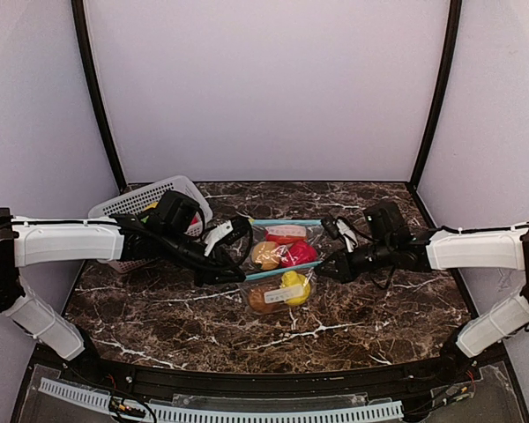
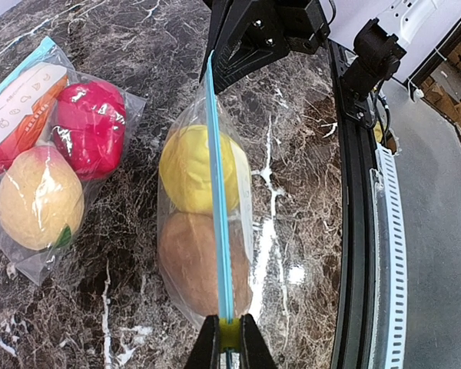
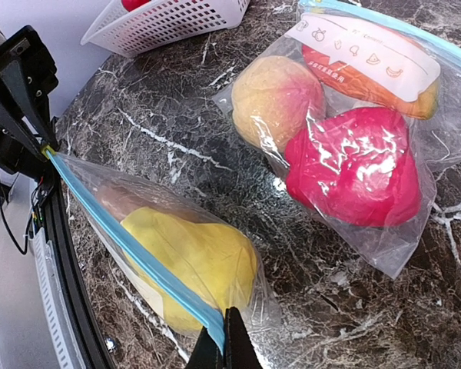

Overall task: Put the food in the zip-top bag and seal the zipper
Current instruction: Zip the zipper of the food storage bag, then place the zipper food storage bag at the center of the board.

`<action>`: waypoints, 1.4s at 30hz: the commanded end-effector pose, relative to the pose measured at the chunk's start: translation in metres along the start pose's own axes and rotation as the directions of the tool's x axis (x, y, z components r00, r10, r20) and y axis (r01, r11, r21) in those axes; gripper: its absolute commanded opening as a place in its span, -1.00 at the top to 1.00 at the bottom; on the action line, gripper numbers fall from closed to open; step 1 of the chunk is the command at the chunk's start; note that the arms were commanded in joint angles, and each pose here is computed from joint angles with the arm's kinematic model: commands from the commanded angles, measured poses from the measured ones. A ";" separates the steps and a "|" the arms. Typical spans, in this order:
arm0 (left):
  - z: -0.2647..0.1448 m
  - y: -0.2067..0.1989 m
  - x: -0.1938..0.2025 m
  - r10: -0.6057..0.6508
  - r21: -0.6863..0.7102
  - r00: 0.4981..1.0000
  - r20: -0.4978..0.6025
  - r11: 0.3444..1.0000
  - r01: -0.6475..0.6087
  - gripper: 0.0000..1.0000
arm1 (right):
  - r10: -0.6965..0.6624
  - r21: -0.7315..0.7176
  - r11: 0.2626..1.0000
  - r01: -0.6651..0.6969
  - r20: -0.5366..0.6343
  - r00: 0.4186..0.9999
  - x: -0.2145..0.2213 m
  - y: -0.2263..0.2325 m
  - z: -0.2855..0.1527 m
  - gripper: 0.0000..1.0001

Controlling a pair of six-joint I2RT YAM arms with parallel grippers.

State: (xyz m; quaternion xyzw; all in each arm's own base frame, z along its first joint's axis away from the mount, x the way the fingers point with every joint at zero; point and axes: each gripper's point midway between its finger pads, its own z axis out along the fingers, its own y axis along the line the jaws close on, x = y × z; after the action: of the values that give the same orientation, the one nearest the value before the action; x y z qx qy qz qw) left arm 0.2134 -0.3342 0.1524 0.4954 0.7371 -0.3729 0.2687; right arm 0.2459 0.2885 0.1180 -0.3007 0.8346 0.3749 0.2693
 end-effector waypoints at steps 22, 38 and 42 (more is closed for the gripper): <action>-0.012 0.074 -0.030 -0.218 -0.313 0.957 0.191 0.910 0.270 -0.41 | 0.171 0.241 0.955 -0.173 0.029 0.985 -0.010 -0.056 0.001 -0.04; -0.140 0.119 0.004 -0.371 -0.491 0.852 0.369 0.701 0.518 -0.71 | 0.188 0.378 0.897 -0.229 0.143 0.972 -0.027 -0.101 -0.058 -0.97; -0.177 0.132 0.021 -0.410 -0.516 0.812 0.414 0.630 0.581 -0.72 | 0.223 0.419 0.864 -0.280 0.181 0.958 -0.024 -0.121 -0.080 -0.97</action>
State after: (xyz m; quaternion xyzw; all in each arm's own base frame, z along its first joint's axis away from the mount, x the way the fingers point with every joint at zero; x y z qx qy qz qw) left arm 0.3320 -0.1880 0.2118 0.1454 0.8589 -0.2479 0.4239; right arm 0.3245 0.1919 0.1179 -0.1172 0.9076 0.2427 0.3220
